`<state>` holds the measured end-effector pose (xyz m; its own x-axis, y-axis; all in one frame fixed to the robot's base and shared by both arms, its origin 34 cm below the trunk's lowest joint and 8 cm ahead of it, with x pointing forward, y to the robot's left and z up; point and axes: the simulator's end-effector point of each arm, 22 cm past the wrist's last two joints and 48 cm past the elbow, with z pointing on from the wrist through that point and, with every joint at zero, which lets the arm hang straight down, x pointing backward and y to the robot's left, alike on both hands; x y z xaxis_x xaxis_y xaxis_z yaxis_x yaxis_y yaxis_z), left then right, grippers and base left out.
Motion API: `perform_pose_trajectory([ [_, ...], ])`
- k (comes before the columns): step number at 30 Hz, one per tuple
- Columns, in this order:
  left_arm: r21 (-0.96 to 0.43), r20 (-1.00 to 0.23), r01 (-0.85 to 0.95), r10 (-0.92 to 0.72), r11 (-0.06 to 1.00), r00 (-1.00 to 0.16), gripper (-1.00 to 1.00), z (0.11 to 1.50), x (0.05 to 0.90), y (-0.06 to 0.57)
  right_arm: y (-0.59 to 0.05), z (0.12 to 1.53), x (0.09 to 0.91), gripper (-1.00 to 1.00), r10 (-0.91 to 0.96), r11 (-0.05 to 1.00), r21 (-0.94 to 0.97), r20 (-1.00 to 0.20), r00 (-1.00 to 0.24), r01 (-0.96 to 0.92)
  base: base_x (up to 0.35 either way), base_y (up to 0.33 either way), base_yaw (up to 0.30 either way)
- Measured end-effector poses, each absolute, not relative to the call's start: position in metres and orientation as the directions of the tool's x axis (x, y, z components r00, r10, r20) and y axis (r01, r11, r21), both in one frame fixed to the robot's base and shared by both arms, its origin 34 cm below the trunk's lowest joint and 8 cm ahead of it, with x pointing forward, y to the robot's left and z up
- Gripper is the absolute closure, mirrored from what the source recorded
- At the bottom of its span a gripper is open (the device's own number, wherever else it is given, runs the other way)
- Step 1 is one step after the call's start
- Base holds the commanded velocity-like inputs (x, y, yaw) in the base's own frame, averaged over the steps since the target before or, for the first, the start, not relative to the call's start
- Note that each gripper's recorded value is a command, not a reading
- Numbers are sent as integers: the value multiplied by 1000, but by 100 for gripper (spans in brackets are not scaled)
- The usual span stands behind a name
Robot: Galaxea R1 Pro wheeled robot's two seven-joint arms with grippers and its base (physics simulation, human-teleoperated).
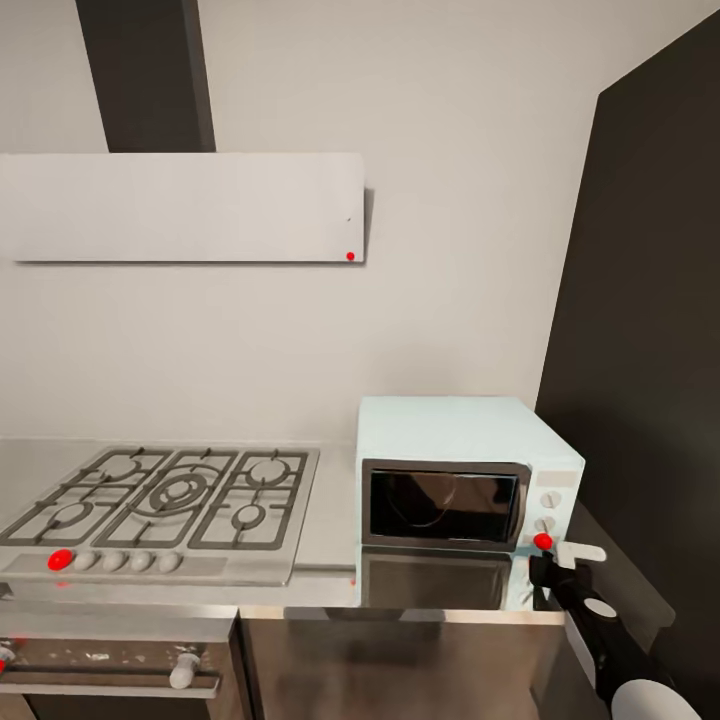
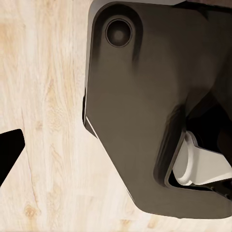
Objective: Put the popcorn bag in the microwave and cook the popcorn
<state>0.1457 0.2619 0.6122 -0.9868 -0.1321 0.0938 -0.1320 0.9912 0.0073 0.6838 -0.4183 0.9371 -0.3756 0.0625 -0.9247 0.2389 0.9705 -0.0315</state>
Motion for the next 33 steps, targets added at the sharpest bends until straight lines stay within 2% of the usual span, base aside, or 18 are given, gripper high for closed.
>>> perform_pose_trajectory([
  [33,7,92,-132,-132,991,-987,-100,612,146,262,-424,938,683,100,61,969,-36,-925,-375,245,44,-19,0],
])
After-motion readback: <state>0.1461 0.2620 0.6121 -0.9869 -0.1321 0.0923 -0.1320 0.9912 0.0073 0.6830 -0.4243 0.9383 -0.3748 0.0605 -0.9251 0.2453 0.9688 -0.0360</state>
